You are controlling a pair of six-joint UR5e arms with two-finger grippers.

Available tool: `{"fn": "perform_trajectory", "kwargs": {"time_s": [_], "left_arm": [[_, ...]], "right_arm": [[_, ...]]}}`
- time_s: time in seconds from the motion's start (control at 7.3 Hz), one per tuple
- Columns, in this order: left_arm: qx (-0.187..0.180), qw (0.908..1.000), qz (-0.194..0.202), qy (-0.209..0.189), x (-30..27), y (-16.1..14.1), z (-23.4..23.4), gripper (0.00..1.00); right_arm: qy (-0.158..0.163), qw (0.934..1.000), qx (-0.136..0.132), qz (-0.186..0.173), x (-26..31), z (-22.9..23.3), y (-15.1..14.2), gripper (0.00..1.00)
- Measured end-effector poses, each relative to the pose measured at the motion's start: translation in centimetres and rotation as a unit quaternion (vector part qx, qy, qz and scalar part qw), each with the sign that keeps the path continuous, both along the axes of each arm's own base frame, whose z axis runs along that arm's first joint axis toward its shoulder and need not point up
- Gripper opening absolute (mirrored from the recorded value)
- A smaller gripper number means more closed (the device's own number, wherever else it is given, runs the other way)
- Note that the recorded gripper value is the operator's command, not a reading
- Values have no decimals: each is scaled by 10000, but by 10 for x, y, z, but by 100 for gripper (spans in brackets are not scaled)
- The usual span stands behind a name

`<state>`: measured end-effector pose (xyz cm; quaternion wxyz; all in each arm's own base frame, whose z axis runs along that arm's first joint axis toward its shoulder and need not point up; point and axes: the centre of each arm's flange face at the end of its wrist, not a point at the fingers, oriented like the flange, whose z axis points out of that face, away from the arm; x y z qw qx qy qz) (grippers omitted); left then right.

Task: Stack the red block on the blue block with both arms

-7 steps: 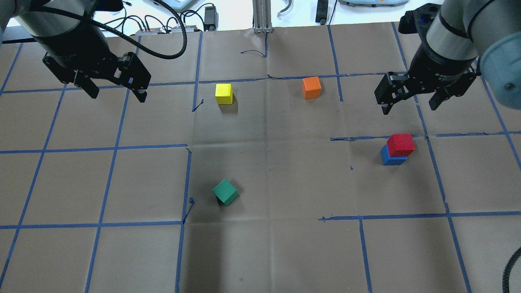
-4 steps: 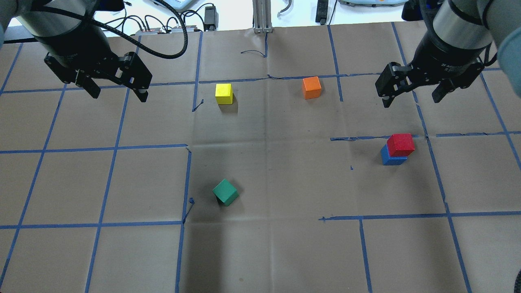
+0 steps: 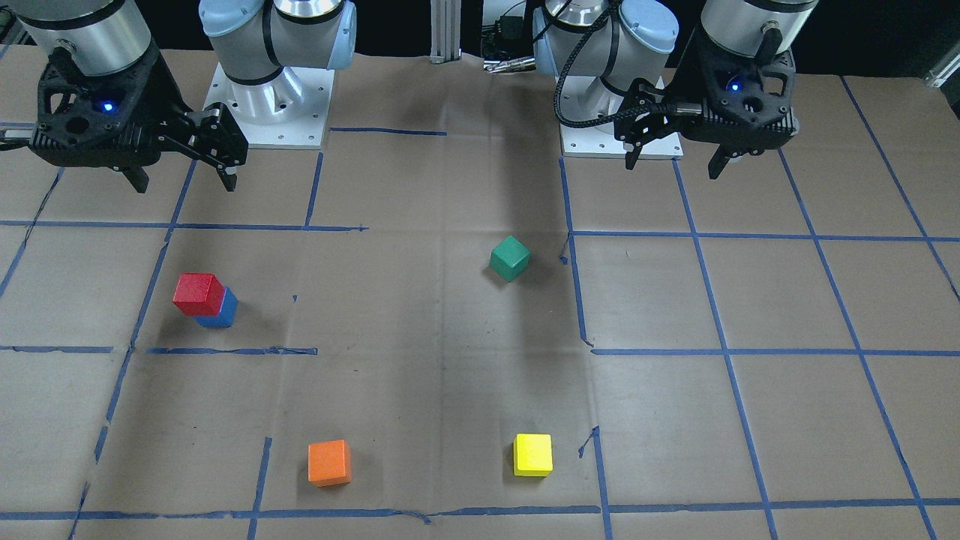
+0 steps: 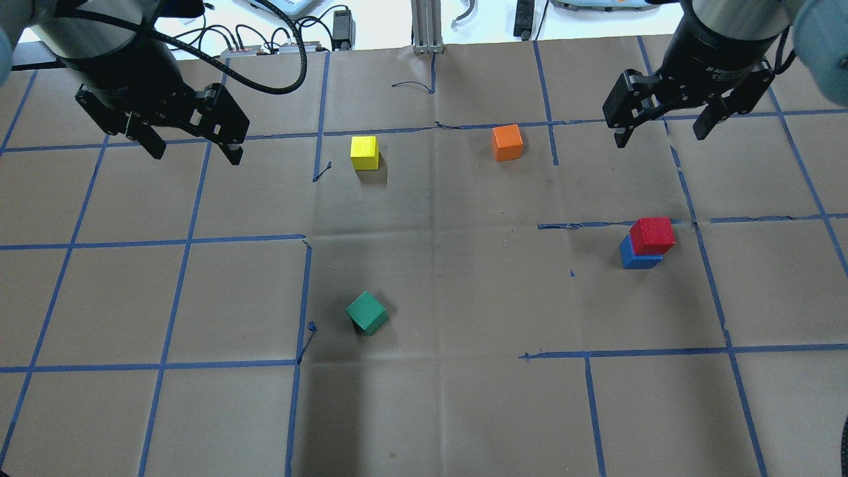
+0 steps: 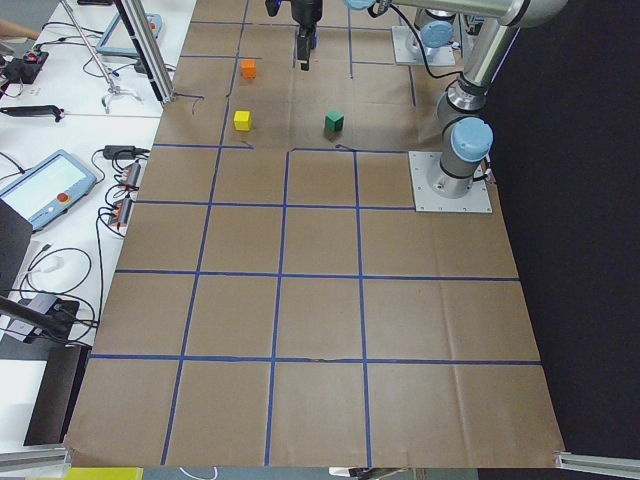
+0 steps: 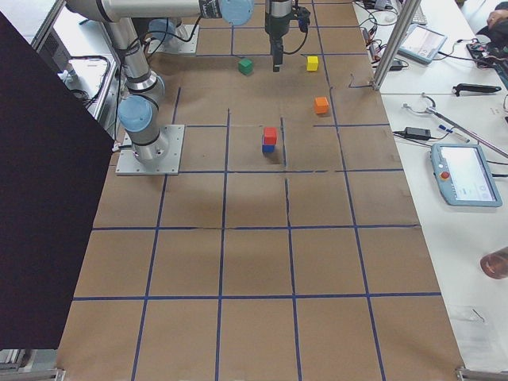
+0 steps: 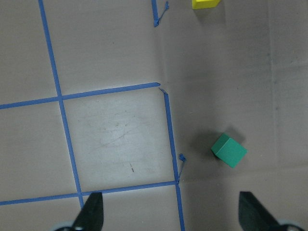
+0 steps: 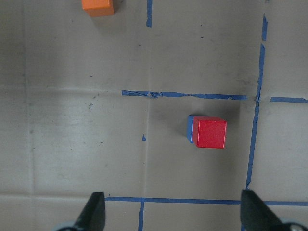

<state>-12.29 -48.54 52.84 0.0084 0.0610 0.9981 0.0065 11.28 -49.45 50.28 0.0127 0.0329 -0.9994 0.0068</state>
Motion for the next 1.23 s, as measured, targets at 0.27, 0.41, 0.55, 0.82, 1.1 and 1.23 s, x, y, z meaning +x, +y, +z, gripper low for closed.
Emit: {"fn": "perform_trajectory", "kwargs": {"time_s": [0.27,0.41,0.55,0.82,1.1,1.23], "left_arm": [[22,9999,101,-1,-1,-3,-3,100],[10,9999,113,-8,-1,-1,-2,100],[-21,9999,111,-10,-2,1,1,100],[-43,9999,107,-1,-3,4,3,100],[-47,9999,106,-4,-3,4,4,100],[-47,9999,106,-4,-3,4,4,100]], "right_arm": [[27,9999,26,102,9,-5,-1,100],[14,9999,80,116,8,-11,1,100],[7,9999,133,104,7,-19,3,100],[33,9999,130,75,5,-25,5,100],[47,9999,106,73,6,-24,6,100],[44,9999,102,74,6,-24,6,100]]}}
